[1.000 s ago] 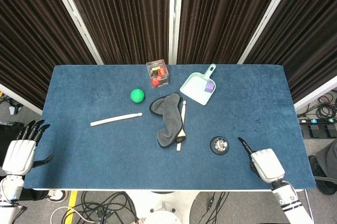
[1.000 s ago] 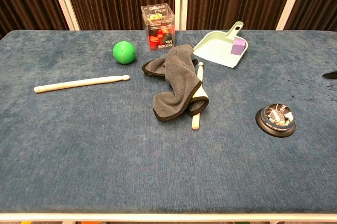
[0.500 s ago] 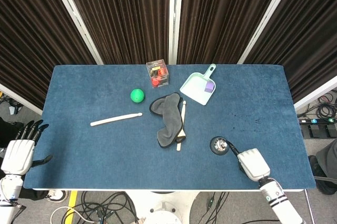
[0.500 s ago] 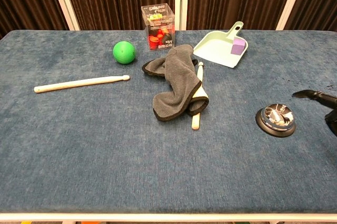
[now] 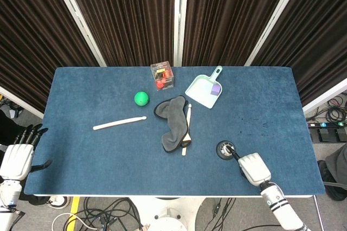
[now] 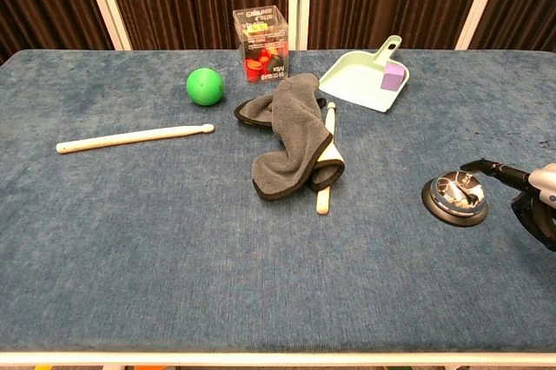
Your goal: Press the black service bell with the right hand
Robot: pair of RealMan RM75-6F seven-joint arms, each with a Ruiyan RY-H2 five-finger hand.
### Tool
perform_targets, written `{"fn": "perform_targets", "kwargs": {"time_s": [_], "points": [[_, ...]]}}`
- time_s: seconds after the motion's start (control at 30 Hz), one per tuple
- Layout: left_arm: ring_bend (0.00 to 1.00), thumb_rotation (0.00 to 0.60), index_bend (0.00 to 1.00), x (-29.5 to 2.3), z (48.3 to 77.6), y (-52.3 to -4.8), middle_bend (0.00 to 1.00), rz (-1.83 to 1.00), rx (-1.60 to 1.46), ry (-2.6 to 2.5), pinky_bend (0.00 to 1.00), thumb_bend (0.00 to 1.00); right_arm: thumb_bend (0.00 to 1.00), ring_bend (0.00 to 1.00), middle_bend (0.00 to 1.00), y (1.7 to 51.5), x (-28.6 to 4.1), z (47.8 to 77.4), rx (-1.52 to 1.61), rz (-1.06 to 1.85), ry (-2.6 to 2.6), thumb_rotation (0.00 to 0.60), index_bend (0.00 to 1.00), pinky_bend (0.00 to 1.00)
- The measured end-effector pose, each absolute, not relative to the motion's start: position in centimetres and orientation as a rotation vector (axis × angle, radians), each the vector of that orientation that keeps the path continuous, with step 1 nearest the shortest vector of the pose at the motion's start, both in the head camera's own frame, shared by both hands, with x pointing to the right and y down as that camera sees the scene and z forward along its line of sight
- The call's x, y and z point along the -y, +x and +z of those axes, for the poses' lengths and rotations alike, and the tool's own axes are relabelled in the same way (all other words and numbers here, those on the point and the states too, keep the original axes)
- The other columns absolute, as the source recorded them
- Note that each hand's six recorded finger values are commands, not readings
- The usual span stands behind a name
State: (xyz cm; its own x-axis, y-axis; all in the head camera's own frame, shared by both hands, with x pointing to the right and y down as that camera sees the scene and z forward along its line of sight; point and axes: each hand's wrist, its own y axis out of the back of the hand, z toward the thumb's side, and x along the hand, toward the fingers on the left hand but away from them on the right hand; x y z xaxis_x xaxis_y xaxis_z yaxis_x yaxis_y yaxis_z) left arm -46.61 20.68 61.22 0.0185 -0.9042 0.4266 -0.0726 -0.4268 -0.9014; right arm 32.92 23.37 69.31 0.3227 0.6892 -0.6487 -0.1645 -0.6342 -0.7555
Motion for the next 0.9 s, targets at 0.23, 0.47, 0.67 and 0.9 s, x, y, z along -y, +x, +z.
{"fn": "perform_targets", "kwargs": {"time_s": [0.23,0.47,0.67,0.9], "points": [[0.01,0.600,0.15,-20.6,61.3,-47.0,0.07,-1.496,-1.021,-1.592,0.15,0.09,1.00,0.85,1.00,33.0,-23.7,70.0,0.443,1.438,-1.820,0.600,0.00,0.83],[0.01,0.600,0.15,-20.8,61.3,-47.4,0.07,-1.502,-1.032,-1.591,0.15,0.09,1.00,0.85,1.00,33.1,-23.9,70.3,0.432,1.458,-1.820,0.600,0.00,0.83],[0.01,0.600,0.15,-20.7,61.2,-47.2,0.07,-1.495,-1.028,-1.590,0.15,0.09,1.00,0.85,1.00,32.9,-23.1,69.1,0.495,1.411,-1.802,0.600,0.00,0.83],[0.01,0.600,0.15,-20.8,61.3,-47.2,0.07,-1.502,-1.027,-1.591,0.15,0.09,1.00,0.85,1.00,33.3,-24.3,70.3,0.437,1.459,-1.822,0.600,0.00,0.83]]}}
